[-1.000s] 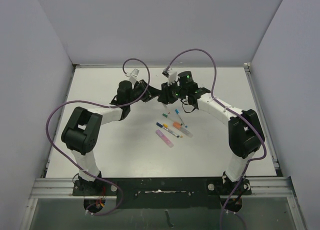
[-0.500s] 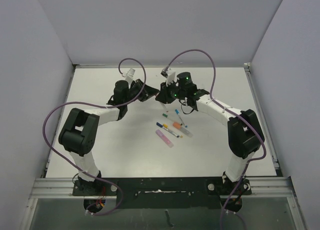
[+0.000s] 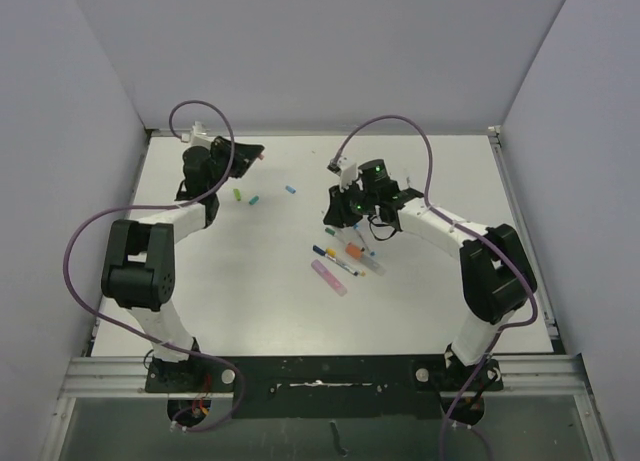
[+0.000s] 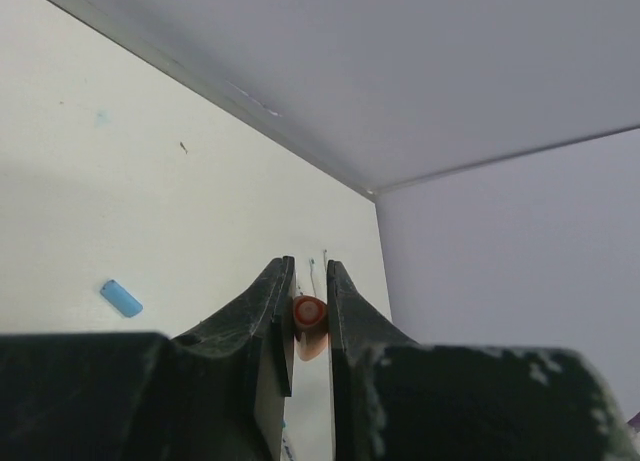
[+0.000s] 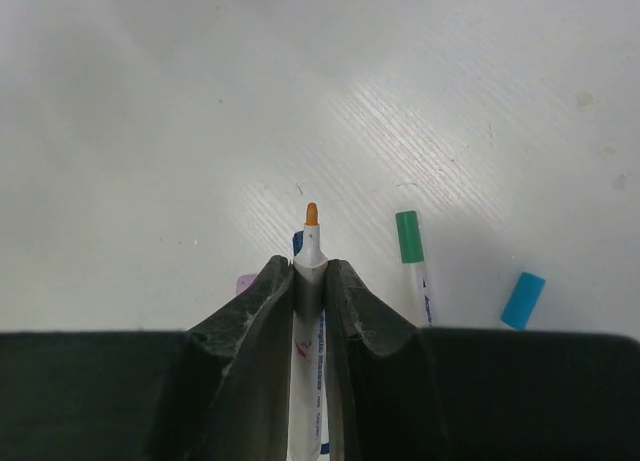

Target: Open the pen caps

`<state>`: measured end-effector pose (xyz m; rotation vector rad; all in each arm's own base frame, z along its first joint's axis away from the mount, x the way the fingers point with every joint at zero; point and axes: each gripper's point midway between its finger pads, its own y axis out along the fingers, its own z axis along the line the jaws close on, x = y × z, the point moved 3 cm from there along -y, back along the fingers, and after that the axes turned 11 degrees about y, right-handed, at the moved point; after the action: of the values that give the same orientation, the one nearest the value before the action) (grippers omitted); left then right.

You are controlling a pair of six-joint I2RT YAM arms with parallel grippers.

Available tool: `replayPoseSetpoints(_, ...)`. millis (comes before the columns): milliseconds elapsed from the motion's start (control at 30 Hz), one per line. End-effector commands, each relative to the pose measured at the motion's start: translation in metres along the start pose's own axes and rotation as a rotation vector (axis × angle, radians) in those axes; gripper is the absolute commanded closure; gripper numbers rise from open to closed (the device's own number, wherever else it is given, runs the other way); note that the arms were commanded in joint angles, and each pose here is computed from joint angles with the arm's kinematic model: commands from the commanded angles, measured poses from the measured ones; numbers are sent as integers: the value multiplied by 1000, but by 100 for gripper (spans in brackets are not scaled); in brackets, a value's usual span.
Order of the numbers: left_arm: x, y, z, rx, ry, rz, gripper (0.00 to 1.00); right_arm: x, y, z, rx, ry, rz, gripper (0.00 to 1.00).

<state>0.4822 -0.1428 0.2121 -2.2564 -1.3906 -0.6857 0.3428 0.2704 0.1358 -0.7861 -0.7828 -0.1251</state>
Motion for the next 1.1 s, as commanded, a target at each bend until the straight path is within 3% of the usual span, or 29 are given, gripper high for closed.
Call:
replayPoseSetpoints(0, 7, -7, -39, -88, 56, -13, 100, 32, -15, -3, -42, -37, -96, 100)
replayPoseSetpoints(200, -49, -8, 2, 64, 96, 235, 100, 70, -15, -40, -212, -77, -139, 100)
replayPoseSetpoints(367, -73, -8, 28, 145, 109, 343, 100, 95, -3, -73, -324, -107, -143, 100)
replayPoseSetpoints(767, -92, 11, 67, 242, 129, 394, 98, 102, 10, -138, -431, -97, -126, 100)
replayPoseSetpoints(1067, -102, 19, 86, 282, 120, 415, 95, 91, 16, -160, -460, -95, -80, 100)
